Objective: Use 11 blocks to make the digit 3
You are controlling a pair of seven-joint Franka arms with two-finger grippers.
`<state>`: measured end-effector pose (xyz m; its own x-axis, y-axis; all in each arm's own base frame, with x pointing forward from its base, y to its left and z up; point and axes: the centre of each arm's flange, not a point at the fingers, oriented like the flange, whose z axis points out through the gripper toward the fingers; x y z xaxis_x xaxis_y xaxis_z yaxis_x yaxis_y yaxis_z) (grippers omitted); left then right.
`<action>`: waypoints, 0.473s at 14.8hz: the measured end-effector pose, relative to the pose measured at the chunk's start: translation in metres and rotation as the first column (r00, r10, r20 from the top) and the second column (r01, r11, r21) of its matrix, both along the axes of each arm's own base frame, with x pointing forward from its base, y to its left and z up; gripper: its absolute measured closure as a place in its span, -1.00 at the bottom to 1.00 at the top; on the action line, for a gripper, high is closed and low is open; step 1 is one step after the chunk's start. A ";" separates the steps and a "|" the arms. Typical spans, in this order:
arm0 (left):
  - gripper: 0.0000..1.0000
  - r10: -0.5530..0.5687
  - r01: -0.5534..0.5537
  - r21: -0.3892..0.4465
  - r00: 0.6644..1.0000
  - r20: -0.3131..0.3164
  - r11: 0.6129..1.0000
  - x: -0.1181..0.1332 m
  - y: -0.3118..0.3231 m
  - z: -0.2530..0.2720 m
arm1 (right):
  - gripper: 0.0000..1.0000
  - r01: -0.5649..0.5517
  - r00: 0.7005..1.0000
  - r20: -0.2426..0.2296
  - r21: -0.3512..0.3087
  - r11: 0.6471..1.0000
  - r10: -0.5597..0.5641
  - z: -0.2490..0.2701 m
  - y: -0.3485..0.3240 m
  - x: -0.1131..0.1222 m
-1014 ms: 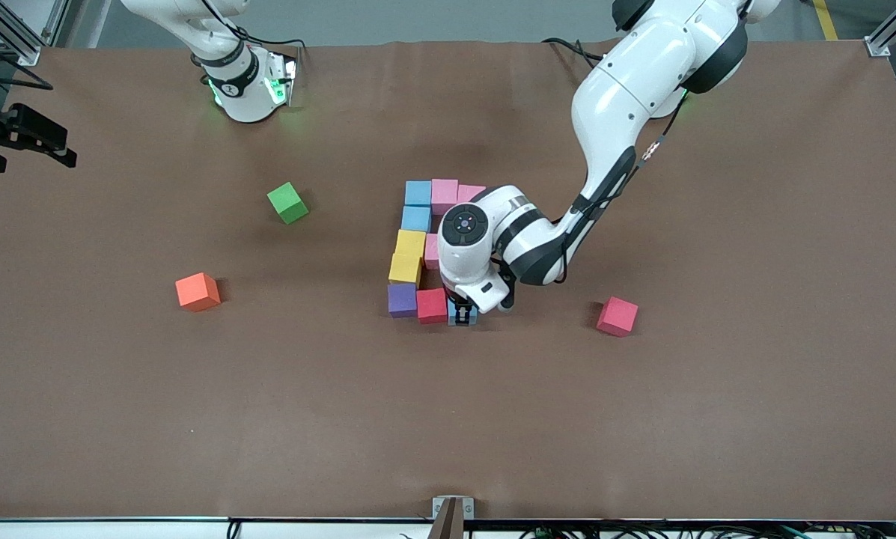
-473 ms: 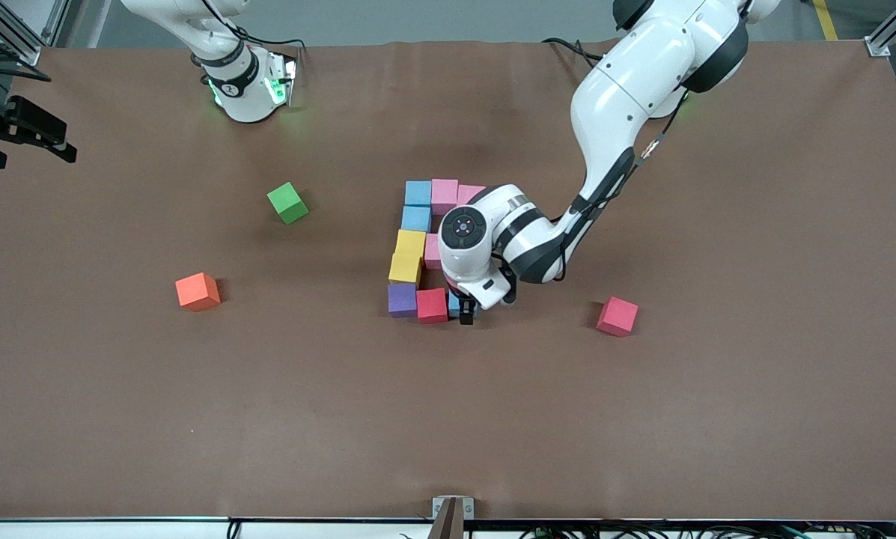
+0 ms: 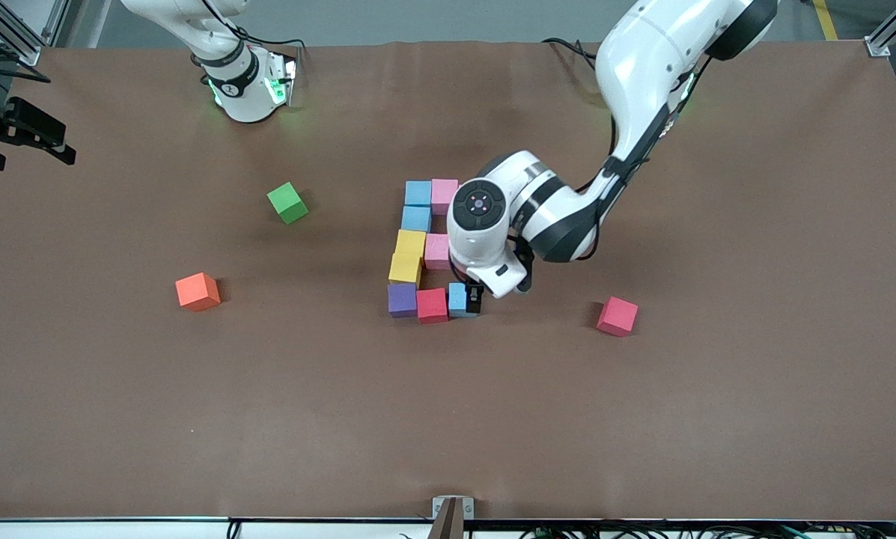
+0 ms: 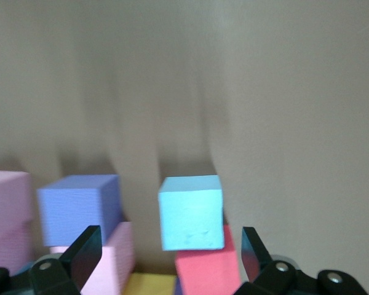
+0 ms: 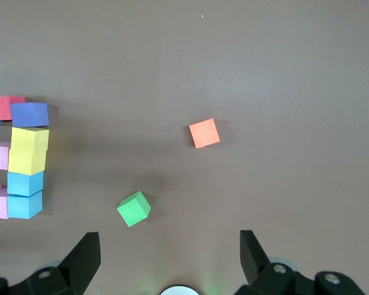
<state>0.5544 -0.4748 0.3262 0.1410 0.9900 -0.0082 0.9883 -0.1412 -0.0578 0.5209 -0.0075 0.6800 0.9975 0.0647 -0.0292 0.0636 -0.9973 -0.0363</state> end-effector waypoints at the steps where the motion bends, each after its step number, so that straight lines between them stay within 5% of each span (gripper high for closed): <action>1: -1.00 -0.063 0.063 0.000 0.998 -0.015 0.998 0.003 0.012 0.018 | -1.00 0.001 1.000 0.003 0.000 1.000 -0.001 0.000 0.000 0.000; 3: -1.00 -0.230 0.231 0.006 0.972 -0.051 0.973 0.014 0.046 0.051 | -1.00 0.001 1.000 0.003 0.000 1.000 -0.001 0.000 -0.001 0.001; 7: -1.00 -0.538 0.537 -0.041 0.839 -0.075 0.843 0.048 0.146 0.084 | -1.00 0.002 1.000 0.002 0.000 1.000 -0.002 -0.002 -0.001 0.001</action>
